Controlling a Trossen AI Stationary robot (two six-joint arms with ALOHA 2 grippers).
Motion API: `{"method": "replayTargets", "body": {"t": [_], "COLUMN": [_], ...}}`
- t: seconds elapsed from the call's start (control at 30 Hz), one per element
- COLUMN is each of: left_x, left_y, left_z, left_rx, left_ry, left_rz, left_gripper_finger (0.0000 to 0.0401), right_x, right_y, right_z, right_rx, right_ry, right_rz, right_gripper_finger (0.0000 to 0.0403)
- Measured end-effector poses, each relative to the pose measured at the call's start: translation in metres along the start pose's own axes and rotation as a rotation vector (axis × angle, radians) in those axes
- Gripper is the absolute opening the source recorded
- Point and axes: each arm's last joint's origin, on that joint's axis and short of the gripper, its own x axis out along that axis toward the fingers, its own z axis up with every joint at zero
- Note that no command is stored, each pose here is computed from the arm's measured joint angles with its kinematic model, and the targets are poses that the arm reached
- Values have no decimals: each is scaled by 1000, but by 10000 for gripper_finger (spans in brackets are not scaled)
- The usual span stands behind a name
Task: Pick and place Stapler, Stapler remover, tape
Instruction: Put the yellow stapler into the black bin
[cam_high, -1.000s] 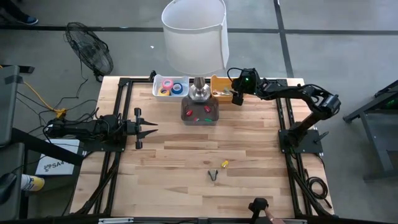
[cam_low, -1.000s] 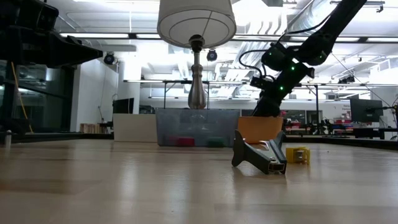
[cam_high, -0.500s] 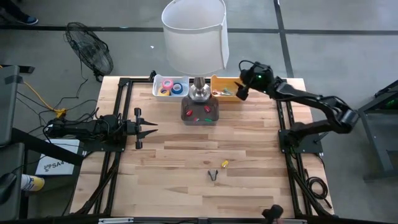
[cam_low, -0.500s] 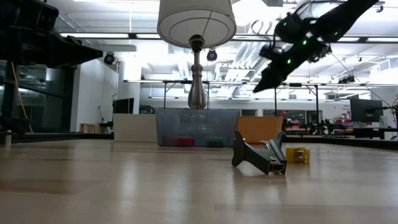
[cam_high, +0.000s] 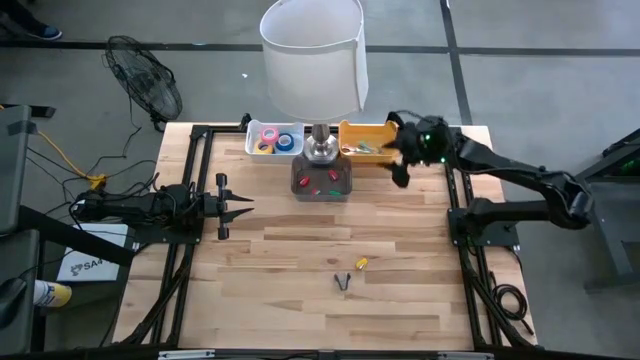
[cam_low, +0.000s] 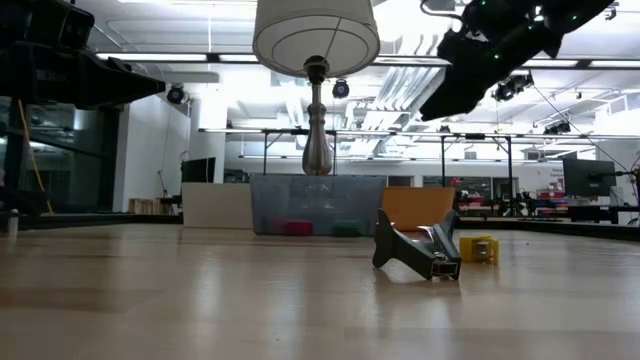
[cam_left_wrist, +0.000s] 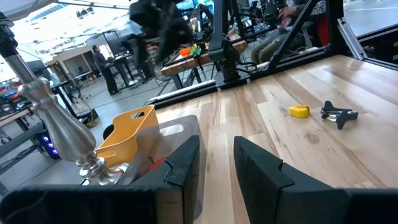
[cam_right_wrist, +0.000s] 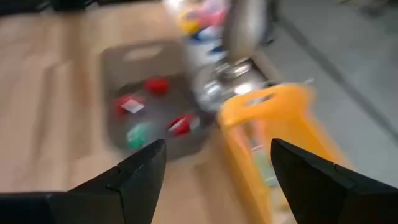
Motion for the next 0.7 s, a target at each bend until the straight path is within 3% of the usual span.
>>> {"method": "replayTargets", "body": {"t": [0.3,0.5,0.7], "left_x": [0,0,0], "left_y": [0,0,0], "left_z": [0,0,0], "left_rx": [0,0,0], "left_ry": [0,0,0], "left_rz": [0,0,0], "left_gripper_finger": [96,96,96], "right_x": [5,3,7], "right_y": [53,85,112], "right_z": [-12,-15,-17], "right_rx": [-14,-191,-330], "right_ry": [181,205,198], "right_rz": [237,373,433], "right_gripper_finger": [277,277,277]}}
